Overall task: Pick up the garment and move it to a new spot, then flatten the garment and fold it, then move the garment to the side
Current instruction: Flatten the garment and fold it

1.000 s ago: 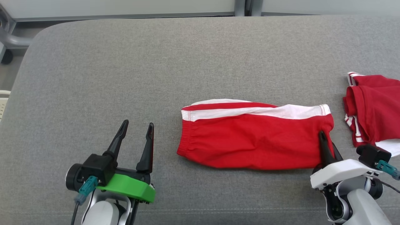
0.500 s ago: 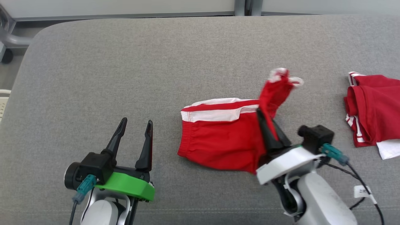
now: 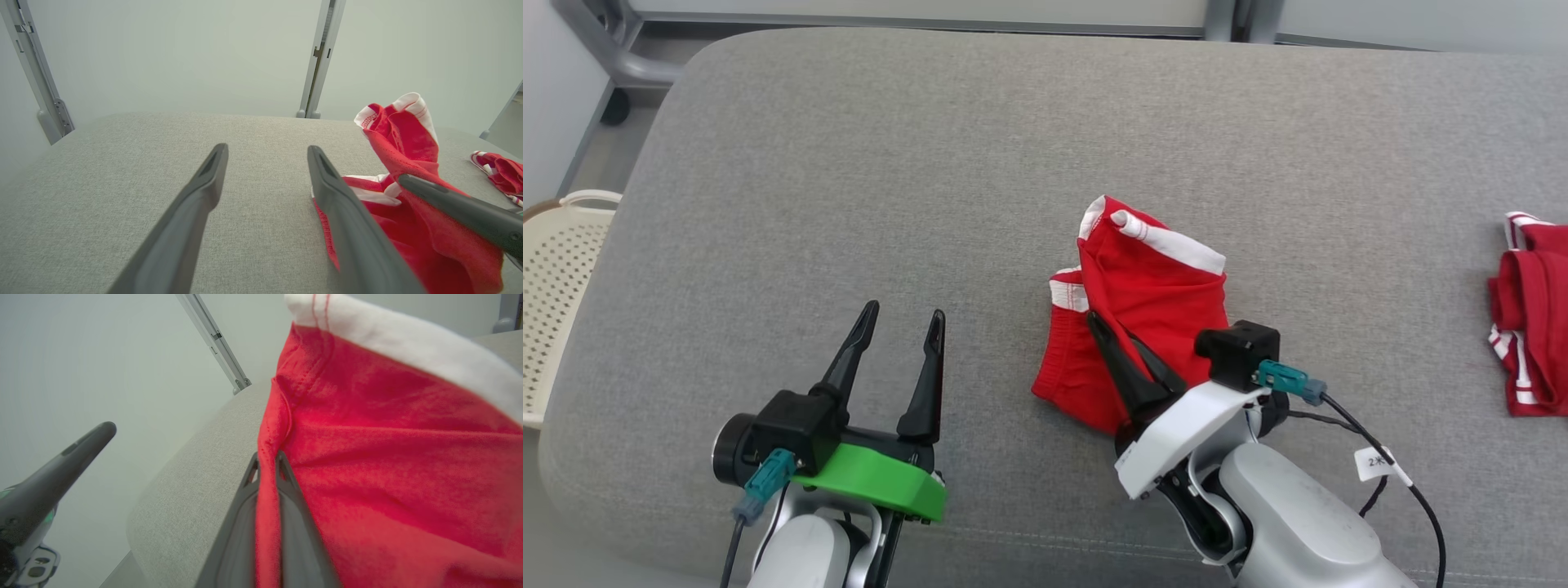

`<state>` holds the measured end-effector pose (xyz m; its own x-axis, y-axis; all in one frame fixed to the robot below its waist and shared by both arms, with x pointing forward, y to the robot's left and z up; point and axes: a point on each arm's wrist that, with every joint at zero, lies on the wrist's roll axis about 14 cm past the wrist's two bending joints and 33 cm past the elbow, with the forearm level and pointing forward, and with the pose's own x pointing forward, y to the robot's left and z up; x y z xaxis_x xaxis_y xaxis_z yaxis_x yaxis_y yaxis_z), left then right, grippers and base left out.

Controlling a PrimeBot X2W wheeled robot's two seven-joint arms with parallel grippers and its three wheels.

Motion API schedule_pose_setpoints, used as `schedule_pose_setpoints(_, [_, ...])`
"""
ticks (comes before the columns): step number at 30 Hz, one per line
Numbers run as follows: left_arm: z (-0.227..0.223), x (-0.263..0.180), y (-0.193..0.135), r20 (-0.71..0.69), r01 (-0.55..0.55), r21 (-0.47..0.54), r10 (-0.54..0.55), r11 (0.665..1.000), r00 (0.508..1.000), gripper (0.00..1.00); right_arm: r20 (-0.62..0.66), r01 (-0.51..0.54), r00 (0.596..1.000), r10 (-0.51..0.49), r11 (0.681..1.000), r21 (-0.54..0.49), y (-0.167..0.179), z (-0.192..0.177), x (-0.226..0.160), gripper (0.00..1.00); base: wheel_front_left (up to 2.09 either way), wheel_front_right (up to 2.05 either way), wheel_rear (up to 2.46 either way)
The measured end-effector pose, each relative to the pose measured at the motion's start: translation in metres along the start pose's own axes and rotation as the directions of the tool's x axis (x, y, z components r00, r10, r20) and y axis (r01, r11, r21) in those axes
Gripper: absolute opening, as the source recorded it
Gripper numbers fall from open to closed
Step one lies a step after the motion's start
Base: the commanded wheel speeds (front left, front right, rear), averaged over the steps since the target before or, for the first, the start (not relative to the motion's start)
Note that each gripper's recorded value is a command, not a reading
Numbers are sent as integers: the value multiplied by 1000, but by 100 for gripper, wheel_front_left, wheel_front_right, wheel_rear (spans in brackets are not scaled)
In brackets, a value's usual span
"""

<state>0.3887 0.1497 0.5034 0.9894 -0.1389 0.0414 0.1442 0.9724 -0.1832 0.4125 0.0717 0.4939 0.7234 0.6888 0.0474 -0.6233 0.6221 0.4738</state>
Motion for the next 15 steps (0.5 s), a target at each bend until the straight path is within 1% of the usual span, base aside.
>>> schedule_pose_setpoints(4, [-2, -3, 7, -5, -21, 1, 21, 1000, 1000, 100, -50, -18, 999, 18, 1000, 11, 3, -15, 7, 1, 0, 0, 0])
schedule_pose_setpoints(5, [-3, -3, 8, -8, -24, 1, 24, 1000, 1000, 100, -53, -17, 998, 19, 1000, 26, 3, -16, 8, 46, 0, 0, 0])
schedule_pose_setpoints(6, [-4, -3, 8, -11, -26, 1, 26, 1000, 1000, 100, -53, -17, 998, 19, 999, 38, 3, -16, 10, 100, 0, 0, 0])
schedule_pose_setpoints(9, [-6, -2, 9, -18, -28, 2, 28, 1000, 999, 100, -30, -31, 999, 32, 998, 53, 5, -8, 15, 100, 0, 0, 0])
schedule_pose_setpoints(12, [-8, 0, 8, -21, -25, 1, 25, 1000, 999, 100, 16, -83, 997, 82, 993, 87, 22, 4, 19, 100, 0, 0, 0])
schedule_pose_setpoints(15, [-9, 2, 8, -21, -23, 2, 23, 1000, 1000, 100, 66, -101, 993, 95, 990, 94, 27, 20, 21, 100, 0, 0, 0])
